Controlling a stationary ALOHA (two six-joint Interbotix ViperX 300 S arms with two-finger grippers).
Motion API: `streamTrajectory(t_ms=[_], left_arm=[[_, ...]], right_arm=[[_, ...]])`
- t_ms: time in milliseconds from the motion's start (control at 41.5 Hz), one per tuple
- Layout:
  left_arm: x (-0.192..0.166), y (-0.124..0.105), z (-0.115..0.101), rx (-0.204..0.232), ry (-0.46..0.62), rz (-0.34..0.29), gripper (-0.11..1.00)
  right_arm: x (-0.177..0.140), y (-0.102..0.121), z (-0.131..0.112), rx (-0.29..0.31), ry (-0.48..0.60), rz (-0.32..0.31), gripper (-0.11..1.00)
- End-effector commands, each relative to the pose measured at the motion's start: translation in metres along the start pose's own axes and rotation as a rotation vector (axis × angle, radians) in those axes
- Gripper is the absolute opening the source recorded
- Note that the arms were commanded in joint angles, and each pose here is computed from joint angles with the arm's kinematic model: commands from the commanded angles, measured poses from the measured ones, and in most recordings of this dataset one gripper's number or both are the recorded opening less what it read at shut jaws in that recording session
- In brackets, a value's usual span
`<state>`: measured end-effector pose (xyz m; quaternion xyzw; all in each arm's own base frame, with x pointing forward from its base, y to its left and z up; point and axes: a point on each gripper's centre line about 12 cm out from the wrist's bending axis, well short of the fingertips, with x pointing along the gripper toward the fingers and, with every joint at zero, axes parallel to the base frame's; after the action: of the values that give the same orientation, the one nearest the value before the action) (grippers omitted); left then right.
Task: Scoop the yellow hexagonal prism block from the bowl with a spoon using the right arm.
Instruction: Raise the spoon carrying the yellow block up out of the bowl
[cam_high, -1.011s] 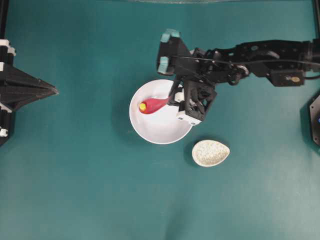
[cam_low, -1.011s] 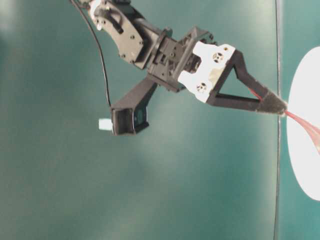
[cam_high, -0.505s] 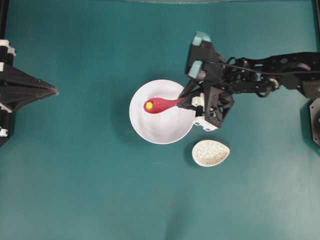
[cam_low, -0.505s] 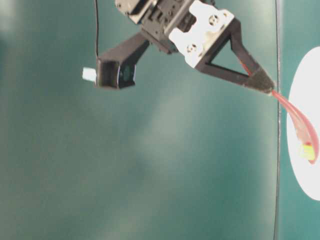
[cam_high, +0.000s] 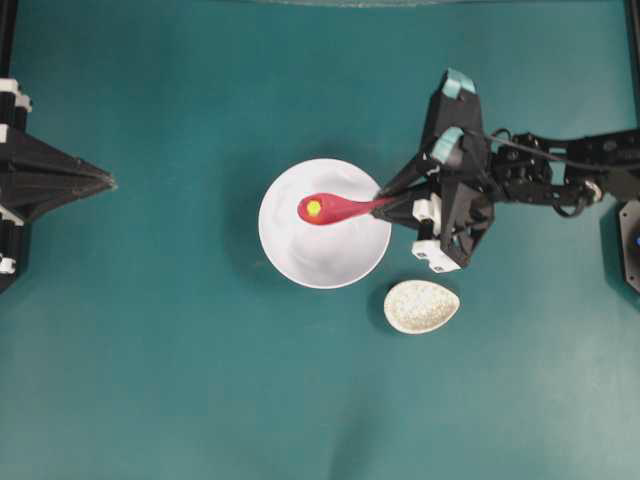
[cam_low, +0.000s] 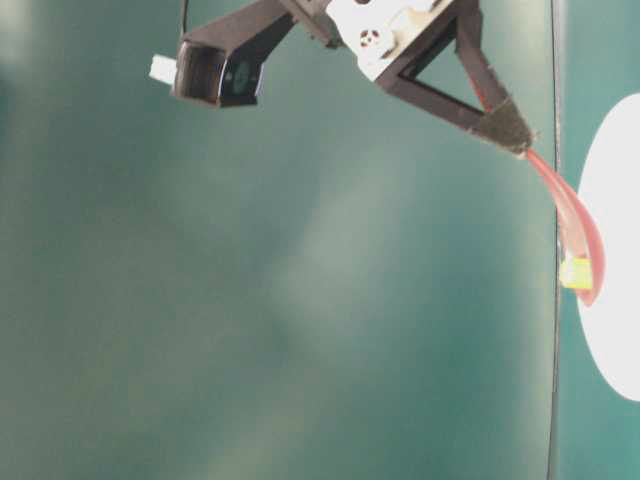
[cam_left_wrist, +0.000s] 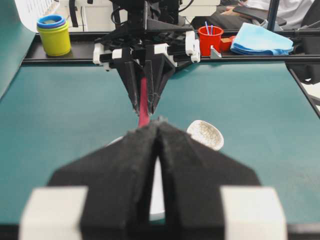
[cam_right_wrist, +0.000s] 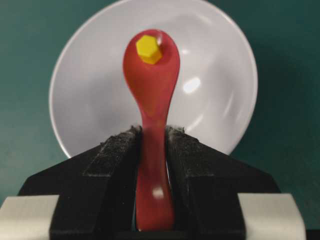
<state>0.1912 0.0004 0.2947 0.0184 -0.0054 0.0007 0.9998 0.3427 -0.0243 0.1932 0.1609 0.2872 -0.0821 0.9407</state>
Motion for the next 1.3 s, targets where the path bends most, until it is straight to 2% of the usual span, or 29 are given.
streamTrajectory(t_ms=[0, 289, 602, 939, 1276], left_arm=[[0.002, 0.0, 0.01, 0.0, -0.026, 0.001, 0.01], [0.002, 0.0, 0.01, 0.0, -0.026, 0.001, 0.01], [0.002, 0.0, 0.01, -0.002, -0.026, 0.001, 0.01], [0.002, 0.0, 0.01, -0.003, -0.026, 0.001, 0.01], [0.002, 0.0, 0.012, -0.006, -0.031, 0.001, 0.01]], right_arm=[[-0.008, 0.007, 0.007, -0.003, -0.059, 0.018, 0.24], [-0.008, 0.012, 0.001, -0.012, -0.114, 0.023, 0.24], [-0.016, 0.01, 0.006, -0.014, -0.207, 0.014, 0.24], [-0.029, 0.01, 0.016, -0.017, -0.297, 0.02, 0.24], [-0.056, 0.017, 0.036, -0.039, -0.354, 0.057, 0.24]])
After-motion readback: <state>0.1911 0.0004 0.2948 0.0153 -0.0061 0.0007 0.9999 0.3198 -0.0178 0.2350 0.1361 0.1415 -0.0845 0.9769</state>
